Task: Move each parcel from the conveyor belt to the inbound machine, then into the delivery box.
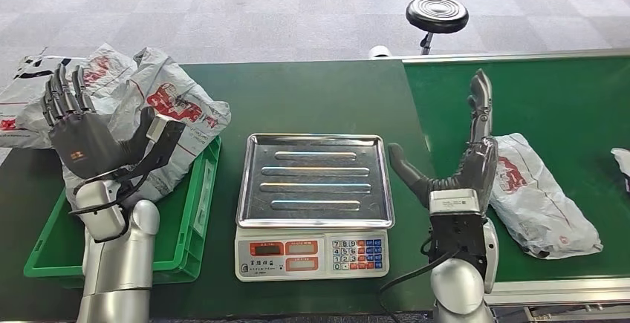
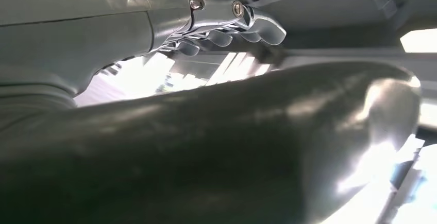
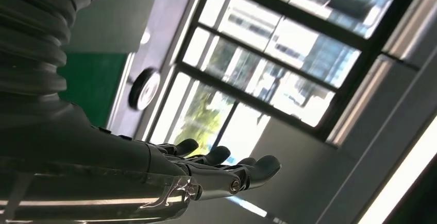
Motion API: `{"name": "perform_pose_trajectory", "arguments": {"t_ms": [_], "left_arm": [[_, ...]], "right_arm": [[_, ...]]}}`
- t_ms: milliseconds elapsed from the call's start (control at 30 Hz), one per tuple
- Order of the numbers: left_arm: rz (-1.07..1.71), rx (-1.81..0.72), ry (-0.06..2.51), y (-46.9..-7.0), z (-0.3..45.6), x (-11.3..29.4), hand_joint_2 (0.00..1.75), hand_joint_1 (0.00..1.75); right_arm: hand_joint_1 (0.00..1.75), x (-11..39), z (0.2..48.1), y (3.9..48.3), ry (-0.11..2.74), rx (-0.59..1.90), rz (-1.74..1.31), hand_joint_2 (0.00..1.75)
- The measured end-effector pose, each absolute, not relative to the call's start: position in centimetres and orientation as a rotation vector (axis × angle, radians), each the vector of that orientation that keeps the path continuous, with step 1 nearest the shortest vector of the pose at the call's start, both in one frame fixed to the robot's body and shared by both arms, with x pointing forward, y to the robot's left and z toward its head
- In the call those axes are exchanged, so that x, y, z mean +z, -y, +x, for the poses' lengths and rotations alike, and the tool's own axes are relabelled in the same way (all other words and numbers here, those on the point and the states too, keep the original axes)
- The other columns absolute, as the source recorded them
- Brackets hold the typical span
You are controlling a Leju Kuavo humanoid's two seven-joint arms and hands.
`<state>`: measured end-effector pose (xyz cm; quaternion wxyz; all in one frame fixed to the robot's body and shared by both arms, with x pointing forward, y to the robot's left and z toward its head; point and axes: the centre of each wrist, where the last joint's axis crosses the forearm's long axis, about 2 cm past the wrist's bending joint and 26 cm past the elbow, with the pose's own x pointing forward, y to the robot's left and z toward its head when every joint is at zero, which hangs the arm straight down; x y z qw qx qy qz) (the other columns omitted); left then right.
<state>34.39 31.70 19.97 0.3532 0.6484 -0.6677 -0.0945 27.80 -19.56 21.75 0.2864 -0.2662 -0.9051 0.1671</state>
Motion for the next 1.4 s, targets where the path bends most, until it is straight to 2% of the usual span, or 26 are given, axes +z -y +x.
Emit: {"name": "perform_pose_trajectory", "arguments": {"t_ms": [67,200,267,333,467,600,867,1200,1400], "left_arm": [[1.636,-0.14,1.905,-32.9,34.0,20.6,0.0,0.0],[1.472,0.411,2.112,-34.2,32.5,20.6,1.75,0.0],[1.308,0.6,2.163,-32.6,32.1,20.5,1.75,0.0],[1.067,0.678,2.246,-30.2,31.9,20.7,1.75,0.0],[0.559,0.569,2.417,-25.3,30.3,20.9,1.75,0.0],[0.338,0.44,2.442,-22.2,27.7,20.0,1.75,0.0],[0.213,0.349,2.392,-19.9,24.8,18.4,1.75,0.0],[0.185,0.331,2.382,-19.5,24.1,18.1,1.75,0.0],[0.179,0.31,2.382,-19.5,23.8,18.0,1.75,0.0]], "right_arm": [[0.0,21.5,28.4,19.8,2.307,0.462,-0.938,1.75],[0.0,19.7,30.1,21.3,1.861,0.503,-1.477,1.75],[0.0,18.0,31.1,23.1,1.6,0.444,-1.597,1.75],[0.0,16.2,31.8,25.3,1.44,0.453,-1.642,1.75],[0.0,12.5,32.1,30.8,1.21,0.529,-1.691,1.75],[0.0,10.3,31.5,35.2,1.019,0.5,-1.709,1.75],[0.0,8.3,31.2,38.1,0.905,0.482,-1.721,1.75],[0.0,7.3,30.8,38.9,0.842,0.504,-1.696,1.75],[0.0,6.0,31.0,39.7,0.682,0.564,-1.584,1.75]]}}
